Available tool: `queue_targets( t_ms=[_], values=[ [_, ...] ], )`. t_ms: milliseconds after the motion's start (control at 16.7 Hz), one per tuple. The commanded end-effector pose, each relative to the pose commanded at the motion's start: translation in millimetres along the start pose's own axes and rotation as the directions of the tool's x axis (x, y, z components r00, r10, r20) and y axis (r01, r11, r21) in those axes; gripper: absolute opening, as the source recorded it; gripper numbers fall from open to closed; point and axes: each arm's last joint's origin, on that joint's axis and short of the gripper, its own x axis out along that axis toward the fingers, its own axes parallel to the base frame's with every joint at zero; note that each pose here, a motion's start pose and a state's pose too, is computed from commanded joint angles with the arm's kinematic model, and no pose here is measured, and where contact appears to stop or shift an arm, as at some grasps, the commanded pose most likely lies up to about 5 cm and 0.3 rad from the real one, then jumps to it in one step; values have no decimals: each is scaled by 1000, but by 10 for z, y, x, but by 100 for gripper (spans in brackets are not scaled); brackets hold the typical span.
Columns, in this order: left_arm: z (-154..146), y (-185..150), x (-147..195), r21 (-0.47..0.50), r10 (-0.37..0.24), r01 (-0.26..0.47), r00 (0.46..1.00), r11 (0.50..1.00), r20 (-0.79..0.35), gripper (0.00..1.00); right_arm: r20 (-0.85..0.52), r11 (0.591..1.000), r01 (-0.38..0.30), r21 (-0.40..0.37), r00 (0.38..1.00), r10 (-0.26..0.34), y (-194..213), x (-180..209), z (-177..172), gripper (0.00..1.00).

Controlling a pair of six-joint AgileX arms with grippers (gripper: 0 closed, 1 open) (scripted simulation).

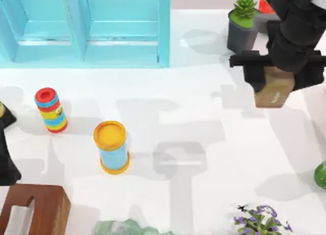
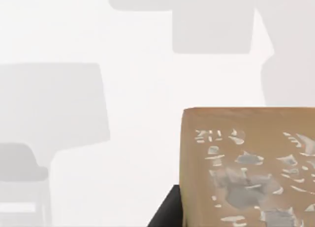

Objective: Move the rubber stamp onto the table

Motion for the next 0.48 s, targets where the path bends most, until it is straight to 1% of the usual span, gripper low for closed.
queue_targets(
  t_ms=[180, 240, 480],
  values=[
    [0, 0, 0, 0, 0, 0, 1000, 1000, 0, 100, -108, 1000, 12, 5, 994, -11, 143, 410, -44, 0],
    [0, 0, 0, 0, 0, 0, 1000, 1000, 0, 100, -121, 1000, 14, 6, 993, -13, 158, 460, -55, 0],
    [0, 0, 0, 0, 0, 0, 1000, 1000, 0, 100, -121, 1000, 15, 11, 993, -13, 139, 454, -49, 0]
  ],
)
